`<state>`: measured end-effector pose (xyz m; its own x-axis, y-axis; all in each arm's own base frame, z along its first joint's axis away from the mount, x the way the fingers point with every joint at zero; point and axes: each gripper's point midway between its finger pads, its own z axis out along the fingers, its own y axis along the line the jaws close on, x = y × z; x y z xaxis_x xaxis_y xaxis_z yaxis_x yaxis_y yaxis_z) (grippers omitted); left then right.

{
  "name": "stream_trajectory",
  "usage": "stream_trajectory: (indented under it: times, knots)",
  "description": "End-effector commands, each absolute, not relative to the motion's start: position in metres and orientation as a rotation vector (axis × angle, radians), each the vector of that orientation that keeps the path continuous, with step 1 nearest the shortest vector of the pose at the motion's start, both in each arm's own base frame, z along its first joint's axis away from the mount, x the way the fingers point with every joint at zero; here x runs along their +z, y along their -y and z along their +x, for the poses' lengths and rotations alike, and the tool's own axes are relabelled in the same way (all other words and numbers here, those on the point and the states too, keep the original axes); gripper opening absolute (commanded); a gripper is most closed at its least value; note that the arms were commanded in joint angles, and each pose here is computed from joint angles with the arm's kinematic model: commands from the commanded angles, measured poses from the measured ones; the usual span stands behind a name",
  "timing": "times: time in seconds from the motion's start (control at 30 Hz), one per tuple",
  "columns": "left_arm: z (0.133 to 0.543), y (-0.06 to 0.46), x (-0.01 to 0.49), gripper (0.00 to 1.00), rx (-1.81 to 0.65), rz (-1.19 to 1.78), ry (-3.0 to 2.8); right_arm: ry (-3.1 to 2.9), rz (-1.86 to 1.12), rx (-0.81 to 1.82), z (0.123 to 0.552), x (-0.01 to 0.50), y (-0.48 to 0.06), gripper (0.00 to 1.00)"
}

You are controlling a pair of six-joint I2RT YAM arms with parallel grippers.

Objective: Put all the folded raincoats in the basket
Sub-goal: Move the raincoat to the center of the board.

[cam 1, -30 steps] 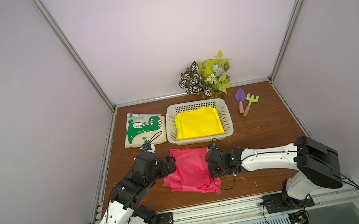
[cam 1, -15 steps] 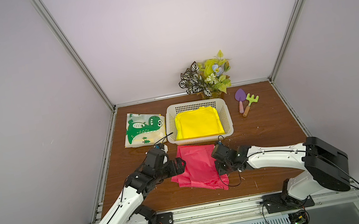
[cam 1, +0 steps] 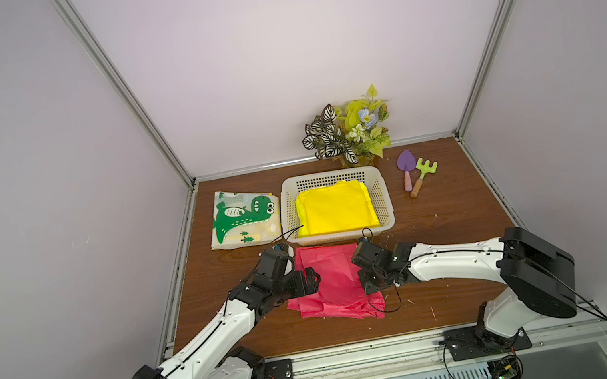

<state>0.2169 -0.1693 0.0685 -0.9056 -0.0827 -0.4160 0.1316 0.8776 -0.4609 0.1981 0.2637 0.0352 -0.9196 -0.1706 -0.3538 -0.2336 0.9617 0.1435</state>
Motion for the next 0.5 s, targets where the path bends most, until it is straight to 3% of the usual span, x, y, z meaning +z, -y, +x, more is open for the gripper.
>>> stream_trajectory:
  times: [0.0,0.33,0.47]
  knots:
    - [0.218,0.175,0.066,1.00,-0.708,0.060,-2.595,-2.786,-0.311,0.190,0.199,0.030,-0.257,0.00]
    - [0.211,0.172,0.046,0.92,-0.679,0.080,-2.648,-2.786,-0.308,0.186,0.202,0.031,-0.260,0.00]
    - [0.211,0.173,0.044,0.84,-0.683,0.079,-2.656,-2.781,-0.304,0.203,0.204,0.032,-0.265,0.00]
